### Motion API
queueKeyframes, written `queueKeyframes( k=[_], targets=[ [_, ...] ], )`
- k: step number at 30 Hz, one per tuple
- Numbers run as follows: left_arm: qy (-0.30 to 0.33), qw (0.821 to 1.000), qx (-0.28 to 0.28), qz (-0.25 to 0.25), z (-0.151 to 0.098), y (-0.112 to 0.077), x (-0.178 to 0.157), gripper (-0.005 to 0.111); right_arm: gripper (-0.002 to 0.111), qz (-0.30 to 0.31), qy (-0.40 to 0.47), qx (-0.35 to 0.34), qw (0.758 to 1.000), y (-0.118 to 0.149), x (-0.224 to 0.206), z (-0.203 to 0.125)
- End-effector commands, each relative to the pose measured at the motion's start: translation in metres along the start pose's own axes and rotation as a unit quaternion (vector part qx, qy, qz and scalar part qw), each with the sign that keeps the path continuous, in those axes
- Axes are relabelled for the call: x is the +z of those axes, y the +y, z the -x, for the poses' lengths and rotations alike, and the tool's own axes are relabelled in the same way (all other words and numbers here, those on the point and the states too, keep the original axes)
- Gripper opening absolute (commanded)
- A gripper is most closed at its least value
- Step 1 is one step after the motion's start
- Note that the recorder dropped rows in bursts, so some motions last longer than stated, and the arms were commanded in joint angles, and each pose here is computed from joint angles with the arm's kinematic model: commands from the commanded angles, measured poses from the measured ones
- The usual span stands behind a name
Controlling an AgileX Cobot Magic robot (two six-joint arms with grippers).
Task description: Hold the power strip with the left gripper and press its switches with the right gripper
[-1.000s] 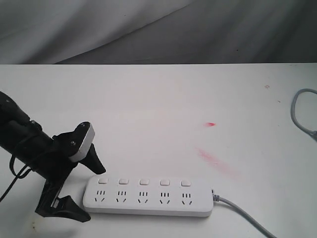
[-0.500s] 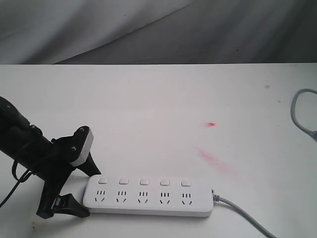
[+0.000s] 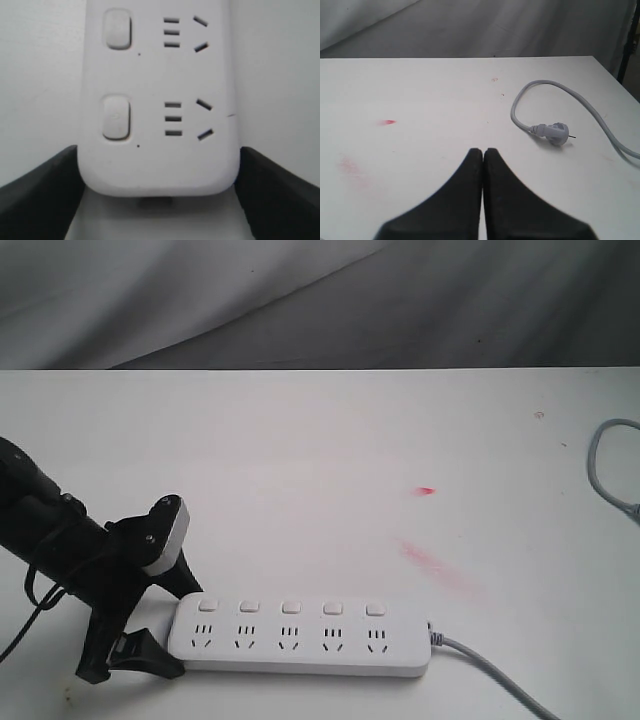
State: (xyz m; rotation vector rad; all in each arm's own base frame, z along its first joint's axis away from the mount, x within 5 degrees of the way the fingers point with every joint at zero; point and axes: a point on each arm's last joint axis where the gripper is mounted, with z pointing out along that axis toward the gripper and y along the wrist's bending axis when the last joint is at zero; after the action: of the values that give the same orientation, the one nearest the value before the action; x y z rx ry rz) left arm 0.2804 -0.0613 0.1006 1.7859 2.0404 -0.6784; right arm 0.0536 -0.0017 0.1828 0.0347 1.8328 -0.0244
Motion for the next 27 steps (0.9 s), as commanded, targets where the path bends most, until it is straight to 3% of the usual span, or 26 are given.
queueKeyframes(
  k=[1,27],
  targets=[
    [0.002,1.000,-0.002,-0.002,-0.0006,-0.0014,0.0021,0.063,0.000,-0.003,-0.005,0.002,1.000,-0.0003,0.0001,-0.0004],
    [0.023,0.999,0.021,-0.013,-0.0046,-0.0033,0.0020,0.063,0.000,-0.003,-0.005,0.002,1.000,-0.0003,0.0001,-0.0004]
  ],
)
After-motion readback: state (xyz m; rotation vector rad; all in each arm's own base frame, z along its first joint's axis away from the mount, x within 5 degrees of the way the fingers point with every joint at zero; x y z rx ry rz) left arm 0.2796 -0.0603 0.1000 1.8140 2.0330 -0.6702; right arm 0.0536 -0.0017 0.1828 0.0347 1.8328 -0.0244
